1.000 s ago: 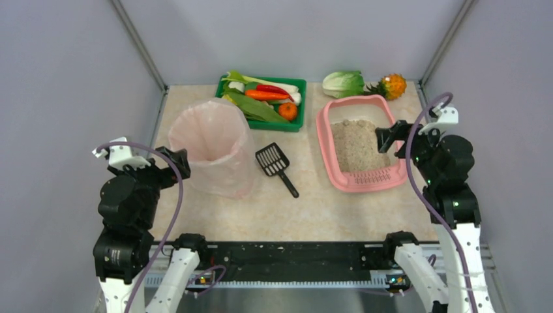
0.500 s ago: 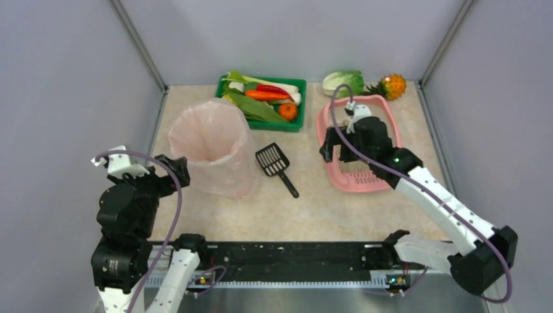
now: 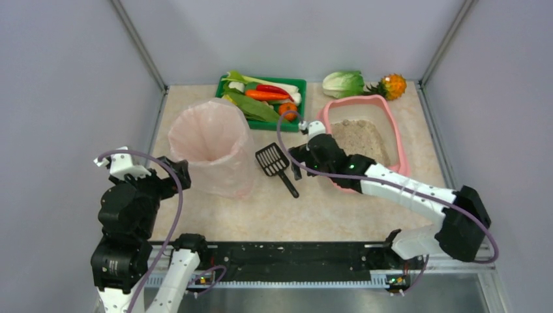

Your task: Clean the litter box

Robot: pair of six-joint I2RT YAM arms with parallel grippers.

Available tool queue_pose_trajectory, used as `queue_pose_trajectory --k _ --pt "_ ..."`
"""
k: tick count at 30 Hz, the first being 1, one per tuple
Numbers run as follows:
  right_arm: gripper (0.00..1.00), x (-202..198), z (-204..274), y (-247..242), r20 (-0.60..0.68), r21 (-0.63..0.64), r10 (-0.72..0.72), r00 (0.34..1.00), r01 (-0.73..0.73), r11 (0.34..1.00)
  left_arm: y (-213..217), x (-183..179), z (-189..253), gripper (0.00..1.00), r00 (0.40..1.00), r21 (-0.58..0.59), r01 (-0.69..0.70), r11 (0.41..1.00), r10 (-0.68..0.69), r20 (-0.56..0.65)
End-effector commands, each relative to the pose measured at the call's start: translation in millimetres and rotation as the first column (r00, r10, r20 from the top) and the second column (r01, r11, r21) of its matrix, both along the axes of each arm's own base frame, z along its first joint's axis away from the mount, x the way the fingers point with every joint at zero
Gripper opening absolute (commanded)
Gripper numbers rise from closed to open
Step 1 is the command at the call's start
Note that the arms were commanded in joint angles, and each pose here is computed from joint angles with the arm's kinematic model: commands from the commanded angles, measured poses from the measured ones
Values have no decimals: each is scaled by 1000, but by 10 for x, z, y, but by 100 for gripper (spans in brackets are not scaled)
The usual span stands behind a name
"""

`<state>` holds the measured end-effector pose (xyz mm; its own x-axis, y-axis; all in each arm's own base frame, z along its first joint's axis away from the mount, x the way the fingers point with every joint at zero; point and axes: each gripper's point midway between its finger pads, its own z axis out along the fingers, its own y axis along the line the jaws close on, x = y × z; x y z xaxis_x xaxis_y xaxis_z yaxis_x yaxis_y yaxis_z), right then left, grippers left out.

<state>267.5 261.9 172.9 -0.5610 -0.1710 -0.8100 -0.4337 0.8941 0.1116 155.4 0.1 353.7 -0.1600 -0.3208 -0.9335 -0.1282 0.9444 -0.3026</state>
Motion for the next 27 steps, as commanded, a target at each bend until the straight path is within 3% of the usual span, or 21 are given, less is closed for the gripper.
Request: queue_pose_trajectory --k 1,8,17,25,27 --pt "97 79 -231 282 26 -40 30 999 -29 999 -10 -20 127 99 1000 -14 3 1000 -3 29" --pt "84 48 -777 637 -8 -134 97 995 -97 986 -26 -18 157 99 1000 -21 10 1000 -9 27" --pt "56 -37 -1345 656 -61 -201 108 992 -118 972 -76 -3 198 99 999 -28 35 999 -34 26" --pt "52 -41 -1630 738 -80 -205 130 988 -144 968 -189 64 228 99 996 -50 89 995 -88 25" --pt "45 -44 -1698 717 -84 -204 114 990 -129 970 -227 85 230 99 994 -59 107 993 -106 24"
